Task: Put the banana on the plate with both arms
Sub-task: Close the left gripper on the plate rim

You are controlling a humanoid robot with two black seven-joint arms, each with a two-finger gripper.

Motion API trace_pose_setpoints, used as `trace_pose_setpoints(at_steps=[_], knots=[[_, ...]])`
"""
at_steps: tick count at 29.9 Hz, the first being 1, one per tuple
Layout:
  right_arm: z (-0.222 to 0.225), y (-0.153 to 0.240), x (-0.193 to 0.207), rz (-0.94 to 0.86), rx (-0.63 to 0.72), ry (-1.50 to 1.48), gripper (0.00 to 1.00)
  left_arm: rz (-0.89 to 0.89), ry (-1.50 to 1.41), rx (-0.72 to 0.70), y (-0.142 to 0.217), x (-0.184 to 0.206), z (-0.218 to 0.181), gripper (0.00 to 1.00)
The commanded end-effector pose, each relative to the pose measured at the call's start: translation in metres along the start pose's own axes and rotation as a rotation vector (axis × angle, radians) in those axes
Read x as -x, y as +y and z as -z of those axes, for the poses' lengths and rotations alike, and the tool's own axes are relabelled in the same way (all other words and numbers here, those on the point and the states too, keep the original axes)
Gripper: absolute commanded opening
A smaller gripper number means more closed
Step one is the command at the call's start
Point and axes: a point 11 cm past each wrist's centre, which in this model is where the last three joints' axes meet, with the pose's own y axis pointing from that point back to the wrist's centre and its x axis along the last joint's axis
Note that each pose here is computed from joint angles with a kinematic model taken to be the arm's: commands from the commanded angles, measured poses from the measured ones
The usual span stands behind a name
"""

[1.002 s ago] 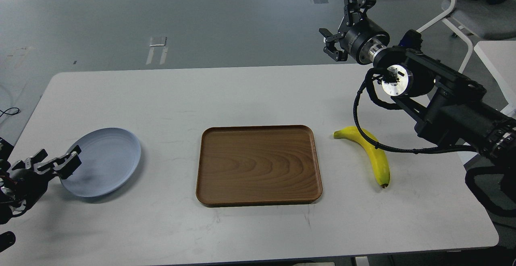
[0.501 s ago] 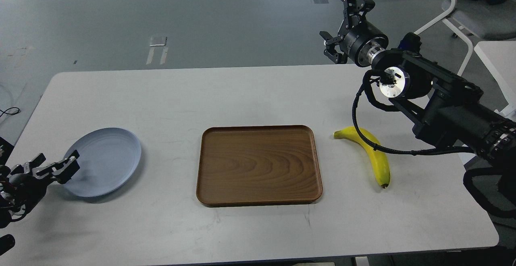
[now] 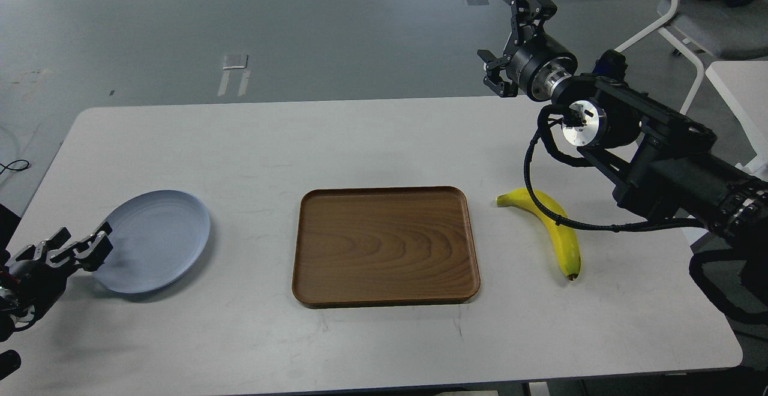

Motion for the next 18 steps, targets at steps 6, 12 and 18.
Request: trace_pose_setpoints(at_steps=[6, 12, 18], knots=[[0.0008, -0.0002, 0.0002, -0.008, -0.001, 0.000, 1.00, 0.008, -0.003, -0.004, 0.0022, 0.0025, 0.0018, 0.75], [-0.0009, -0.0014, 0.0035, -0.009, 0.001, 0.000, 1.00, 0.017, -0.003, -0.009, 0.0049, 0.0065, 0.0037, 0.26], [0.0006, -0.0018, 0.0034, -0.012, -0.001, 0.003, 1.00, 0.023, -0.004, -0.014, 0.0076, 0.0087, 0.0061, 0.00]])
